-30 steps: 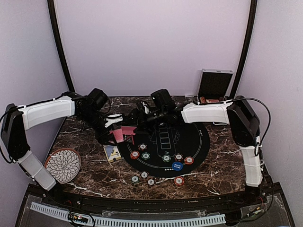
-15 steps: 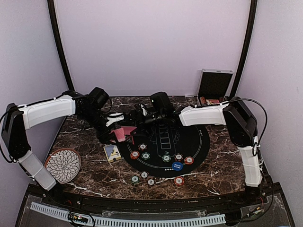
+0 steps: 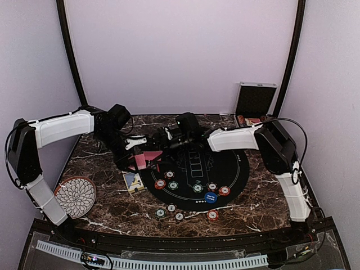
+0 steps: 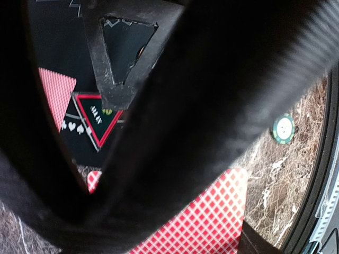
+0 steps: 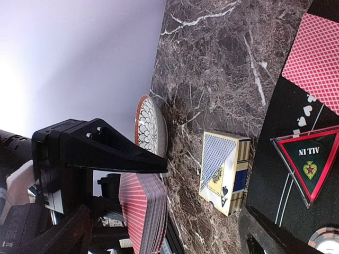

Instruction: Distribute texas hold em gaming equipment

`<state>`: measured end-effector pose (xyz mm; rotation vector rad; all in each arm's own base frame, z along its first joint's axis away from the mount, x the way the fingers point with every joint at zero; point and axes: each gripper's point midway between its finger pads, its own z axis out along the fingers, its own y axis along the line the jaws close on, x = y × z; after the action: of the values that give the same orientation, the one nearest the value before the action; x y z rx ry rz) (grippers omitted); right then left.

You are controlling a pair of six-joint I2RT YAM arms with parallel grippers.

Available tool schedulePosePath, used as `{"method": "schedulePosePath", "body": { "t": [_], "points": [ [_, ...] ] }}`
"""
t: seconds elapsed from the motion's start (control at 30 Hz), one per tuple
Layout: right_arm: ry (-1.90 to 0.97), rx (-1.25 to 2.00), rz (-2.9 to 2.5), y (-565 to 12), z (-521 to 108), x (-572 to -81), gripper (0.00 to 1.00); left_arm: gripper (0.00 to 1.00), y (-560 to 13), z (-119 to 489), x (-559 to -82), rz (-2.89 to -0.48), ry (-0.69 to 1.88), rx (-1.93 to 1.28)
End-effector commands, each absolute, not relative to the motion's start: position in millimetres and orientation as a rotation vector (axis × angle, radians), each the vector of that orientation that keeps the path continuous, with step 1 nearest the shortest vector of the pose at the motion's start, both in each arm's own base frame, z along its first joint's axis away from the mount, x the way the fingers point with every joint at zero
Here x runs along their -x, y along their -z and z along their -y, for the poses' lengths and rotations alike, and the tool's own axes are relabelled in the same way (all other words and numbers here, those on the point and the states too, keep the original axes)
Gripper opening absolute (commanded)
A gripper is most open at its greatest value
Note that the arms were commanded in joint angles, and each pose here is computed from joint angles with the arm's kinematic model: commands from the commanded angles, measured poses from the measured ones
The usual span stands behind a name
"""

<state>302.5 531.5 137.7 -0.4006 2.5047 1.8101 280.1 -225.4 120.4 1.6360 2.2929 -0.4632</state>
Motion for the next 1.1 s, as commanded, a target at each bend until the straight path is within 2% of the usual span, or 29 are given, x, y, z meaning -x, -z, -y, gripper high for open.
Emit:
{"method": "schedulePosePath", "body": {
  "t": [0.0,0.4,0.6,0.8,1.07],
  "points": [
    [-1.949,0.606,-2.389,-164.2,-567.1,-267.0,0.97,0.00,-139.8,252.2,-302.9,-2.180,0.489,-1.587],
    [-1.885,0.622,-2.476,-136.4,-575.8,-267.4,0.96,0.00,-139.9,250.8,-302.2,-2.185,0.483,-1.588],
    [-1.795,0.626,-2.546,-116.2,-565.0,-268.0,0.90,0.00,-143.6,251.2,-302.4,-2.176,0.482,-1.582],
    [-1.798,0.621,-2.538,-120.2,-555.7,-269.5,0.85,0.00,-141.8,250.2,-301.7,-2.184,0.483,-1.582],
    [-1.823,0.603,-2.506,-133.9,-546.3,-272.3,0.73,0.00,-141.4,248.1,-298.5,-2.182,0.481,-1.582]
  ]
}}
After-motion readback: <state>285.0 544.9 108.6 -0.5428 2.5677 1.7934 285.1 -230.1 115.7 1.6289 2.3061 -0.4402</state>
